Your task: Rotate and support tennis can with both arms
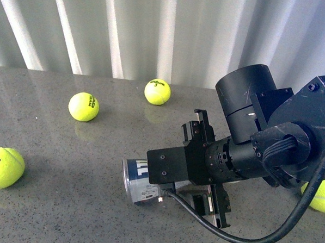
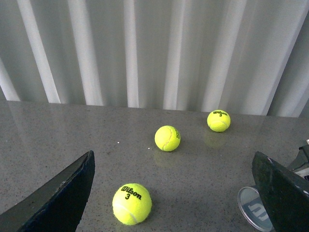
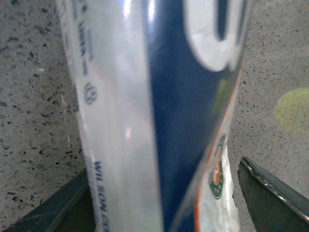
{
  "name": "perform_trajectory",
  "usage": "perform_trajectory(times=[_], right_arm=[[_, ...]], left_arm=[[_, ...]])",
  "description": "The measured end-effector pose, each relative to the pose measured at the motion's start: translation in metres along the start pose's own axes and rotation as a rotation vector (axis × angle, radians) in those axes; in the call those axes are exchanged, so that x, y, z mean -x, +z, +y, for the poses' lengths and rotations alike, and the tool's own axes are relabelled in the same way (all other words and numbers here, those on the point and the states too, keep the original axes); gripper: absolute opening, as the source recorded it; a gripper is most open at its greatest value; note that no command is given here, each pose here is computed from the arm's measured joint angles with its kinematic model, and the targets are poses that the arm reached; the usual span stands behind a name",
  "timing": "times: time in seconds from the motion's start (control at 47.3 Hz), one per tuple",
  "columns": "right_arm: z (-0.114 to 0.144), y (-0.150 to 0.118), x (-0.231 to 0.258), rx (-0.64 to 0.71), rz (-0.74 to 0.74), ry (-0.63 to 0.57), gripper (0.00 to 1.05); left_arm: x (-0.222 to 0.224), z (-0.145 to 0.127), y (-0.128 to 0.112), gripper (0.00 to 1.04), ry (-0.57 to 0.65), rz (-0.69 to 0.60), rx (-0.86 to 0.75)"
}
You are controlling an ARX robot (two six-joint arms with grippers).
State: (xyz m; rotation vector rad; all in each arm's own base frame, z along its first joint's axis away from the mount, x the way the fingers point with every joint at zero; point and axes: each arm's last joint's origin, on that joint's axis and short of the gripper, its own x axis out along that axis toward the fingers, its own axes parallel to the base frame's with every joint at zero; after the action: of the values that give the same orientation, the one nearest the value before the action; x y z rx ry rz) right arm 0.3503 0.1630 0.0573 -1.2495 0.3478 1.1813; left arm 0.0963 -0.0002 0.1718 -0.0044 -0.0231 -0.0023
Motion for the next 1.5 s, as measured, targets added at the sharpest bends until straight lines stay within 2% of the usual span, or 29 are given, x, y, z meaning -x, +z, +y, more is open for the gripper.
perform_trajectory(times=[0.127,0.212,0.55,0.74,0.867,0.952,1.036,1.079,1.184,1.375,1.417,1.502], right_arm=[[-0.007,0.008,0.012,-0.058,-0.041,-0.015,1.00],[-0.011,0.015,0.023,-0.095,-0.073,-0.019,0.97],[-0.010,0.029,0.056,-0.259,-0.166,-0.029,0.98],[-0.018,0.039,0.087,-0.426,-0.280,-0.074,0.98],[-0.028,0.041,0.117,-0.591,-0.345,-0.181,0.98],[-0.033,0.038,0.140,-0.751,-0.355,-0.292,0.98],[-0.035,0.029,0.161,-0.963,-0.312,-0.422,0.98],[-0.035,0.022,0.171,-1.116,-0.254,-0.508,0.98],[-0.034,0.011,0.180,-1.308,-0.216,-0.612,0.98],[-0.031,0.010,0.176,-1.380,-0.234,-0.624,0.96],[-0.027,0.008,0.175,-1.346,-0.238,-0.802,0.90],[-0.011,0.002,0.178,-1.299,-0.273,-1.030,0.78]], left_arm=[[0.000,0.000,0.000,0.98,0.000,0.000,0.000],[0.000,0.000,0.000,0.98,0.000,0.000,0.000],[0.000,0.000,0.000,0.98,0.000,0.000,0.000],[0.000,0.000,0.000,0.98,0.000,0.000,0.000],[0.000,0.000,0.000,0.98,0.000,0.000,0.000],[0.000,0.000,0.000,0.98,0.000,0.000,0.000],[0.000,0.000,0.000,0.98,0.000,0.000,0.000],[0.000,0.000,0.000,0.98,0.000,0.000,0.000],[0.000,0.000,0.000,0.98,0.000,0.000,0.000],[0.000,0.000,0.000,0.98,0.000,0.000,0.000],[0.000,0.000,0.000,0.98,0.000,0.000,0.000],[0.000,0.000,0.000,0.98,0.000,0.000,0.000]])
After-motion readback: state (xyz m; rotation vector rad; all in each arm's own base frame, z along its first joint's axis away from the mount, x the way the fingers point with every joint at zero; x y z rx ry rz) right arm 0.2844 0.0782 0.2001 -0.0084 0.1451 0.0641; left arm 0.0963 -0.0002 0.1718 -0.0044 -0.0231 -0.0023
